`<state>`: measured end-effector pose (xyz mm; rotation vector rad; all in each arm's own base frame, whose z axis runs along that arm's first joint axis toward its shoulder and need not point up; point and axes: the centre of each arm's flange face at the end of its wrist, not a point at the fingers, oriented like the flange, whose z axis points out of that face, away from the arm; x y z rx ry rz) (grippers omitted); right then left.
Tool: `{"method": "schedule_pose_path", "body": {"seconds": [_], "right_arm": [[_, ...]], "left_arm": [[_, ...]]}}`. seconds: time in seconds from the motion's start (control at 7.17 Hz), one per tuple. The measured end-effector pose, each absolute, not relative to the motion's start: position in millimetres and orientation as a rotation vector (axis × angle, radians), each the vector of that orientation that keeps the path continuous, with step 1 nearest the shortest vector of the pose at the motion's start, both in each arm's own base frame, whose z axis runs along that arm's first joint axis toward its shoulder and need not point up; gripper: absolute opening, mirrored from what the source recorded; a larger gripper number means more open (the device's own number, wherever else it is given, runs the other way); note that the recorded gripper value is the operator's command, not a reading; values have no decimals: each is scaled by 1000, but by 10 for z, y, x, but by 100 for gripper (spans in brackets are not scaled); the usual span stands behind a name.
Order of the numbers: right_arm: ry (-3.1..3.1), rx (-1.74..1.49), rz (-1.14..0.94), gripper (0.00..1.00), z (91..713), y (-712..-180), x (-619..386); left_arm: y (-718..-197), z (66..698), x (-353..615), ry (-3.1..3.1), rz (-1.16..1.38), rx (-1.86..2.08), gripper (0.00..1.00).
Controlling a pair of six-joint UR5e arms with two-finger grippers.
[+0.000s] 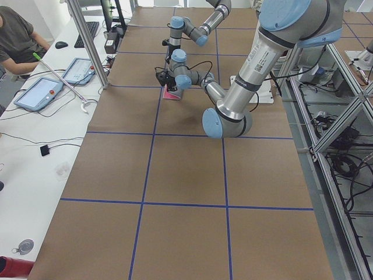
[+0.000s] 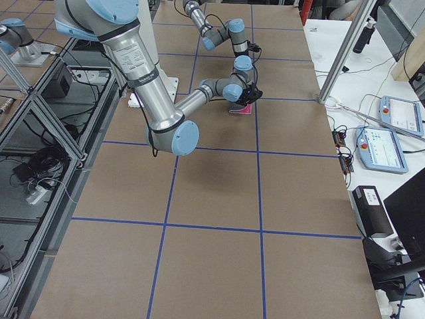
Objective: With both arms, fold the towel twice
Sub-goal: 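Lower the folded edge onto the far edge and open both grippers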
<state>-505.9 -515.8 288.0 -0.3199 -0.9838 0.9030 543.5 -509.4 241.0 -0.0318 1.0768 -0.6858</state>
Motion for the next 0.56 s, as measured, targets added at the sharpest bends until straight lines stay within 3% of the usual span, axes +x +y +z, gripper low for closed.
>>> {"method": "schedule_pose_path", "body": {"seconds": [0.56], "right_arm": [[-977,-320,902,0,2911,-5167,-5084]], "left_arm": [[-5131,2486,5447,1062,-692,-33,0]]}}
